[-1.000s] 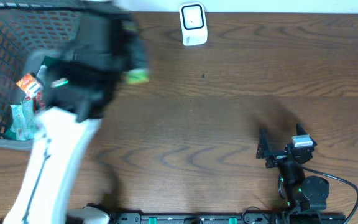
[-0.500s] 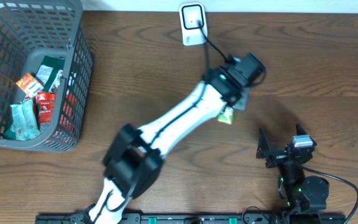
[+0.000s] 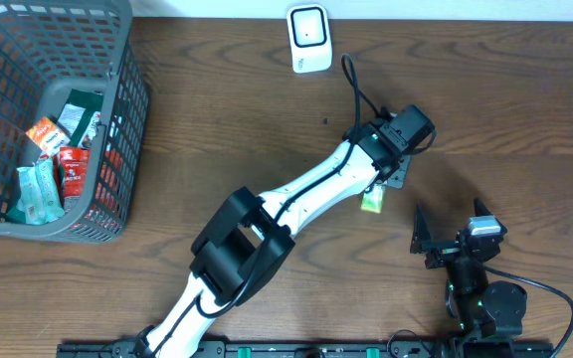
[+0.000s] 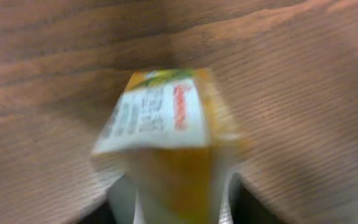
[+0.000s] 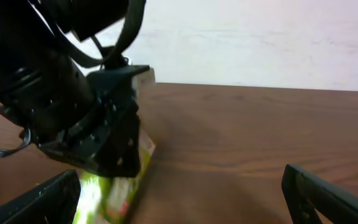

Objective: Scan the item barcode
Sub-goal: 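Lower the carton onto the table in front of the scanner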

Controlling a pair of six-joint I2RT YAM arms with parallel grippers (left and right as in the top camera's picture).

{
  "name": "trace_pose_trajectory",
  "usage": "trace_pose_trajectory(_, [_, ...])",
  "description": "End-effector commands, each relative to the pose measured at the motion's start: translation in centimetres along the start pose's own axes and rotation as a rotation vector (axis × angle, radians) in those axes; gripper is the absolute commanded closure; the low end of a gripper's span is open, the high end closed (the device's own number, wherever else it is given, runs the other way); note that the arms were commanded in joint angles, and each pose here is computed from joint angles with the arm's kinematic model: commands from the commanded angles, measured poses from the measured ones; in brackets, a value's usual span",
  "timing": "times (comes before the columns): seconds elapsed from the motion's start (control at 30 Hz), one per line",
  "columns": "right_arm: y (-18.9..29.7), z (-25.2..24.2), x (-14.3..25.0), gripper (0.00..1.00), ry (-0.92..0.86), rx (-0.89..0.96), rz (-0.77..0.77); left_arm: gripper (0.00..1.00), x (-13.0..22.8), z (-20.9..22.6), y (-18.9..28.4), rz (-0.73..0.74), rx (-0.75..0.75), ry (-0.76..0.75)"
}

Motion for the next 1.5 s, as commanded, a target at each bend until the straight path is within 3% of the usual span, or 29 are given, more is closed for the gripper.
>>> trace_pose_trajectory(0.0, [0.0, -0.2, 0.0, 0.01, -0.014, 0.013, -0.001, 0.43, -0.4, 0.0, -0.1, -0.004, 0.01, 0.015])
trace_pose_trajectory(0.1, [0.0, -0.2, 0.0, 0.01, -0.014, 0.013, -0.001, 0.29, -0.4, 0.0, -0.1, -0.004, 0.011, 0.015])
trace_pose_trajectory(0.33, [0.0, -0.2, 0.0, 0.01, -0.014, 0.013, -0.001, 0.27, -1.8, 0.2, 2.0, -0.055, 0.032, -0.004])
trace_pose_trajectory(0.47, [0.0, -0.2, 0.0, 0.01, -0.014, 0.013, -0.001, 0.43, -2.3, 0.4, 3.8, -0.079, 0.04, -0.023])
trace_pose_trajectory(0.63, [0.0, -0.2, 0.0, 0.01, -0.014, 0.013, -0.001, 0.81, -1.9, 1.1, 4.3, -0.044, 0.018, -0.023])
trace_pose_trajectory(0.73, [0.0, -0.2, 0.0, 0.01, -0.014, 0.013, 0.0, 0.91, -1.3, 1.3, 4.0, -0.015, 0.003, -0.027])
trace_pose_trajectory(1.03, [0.0, -0.2, 0.0, 0.01, -0.014, 0.013, 0.0, 0.92, 0.1, 2.0, 2.2, 0.025, -0.019, -0.028])
trace_pose_trajectory(1.47, [0.0, -0.2, 0.0, 0.01, -0.014, 0.013, -0.001, 0.93, -0.6, 1.4, 2.1, -0.026, 0.011, -0.012])
Point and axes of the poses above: each gripper's point midway between its finger pads, its own y axis back along the fingers, its own z axis along the line the jaws close on, x = y × z, the point moved 9 cm from there along y, back along the fingers
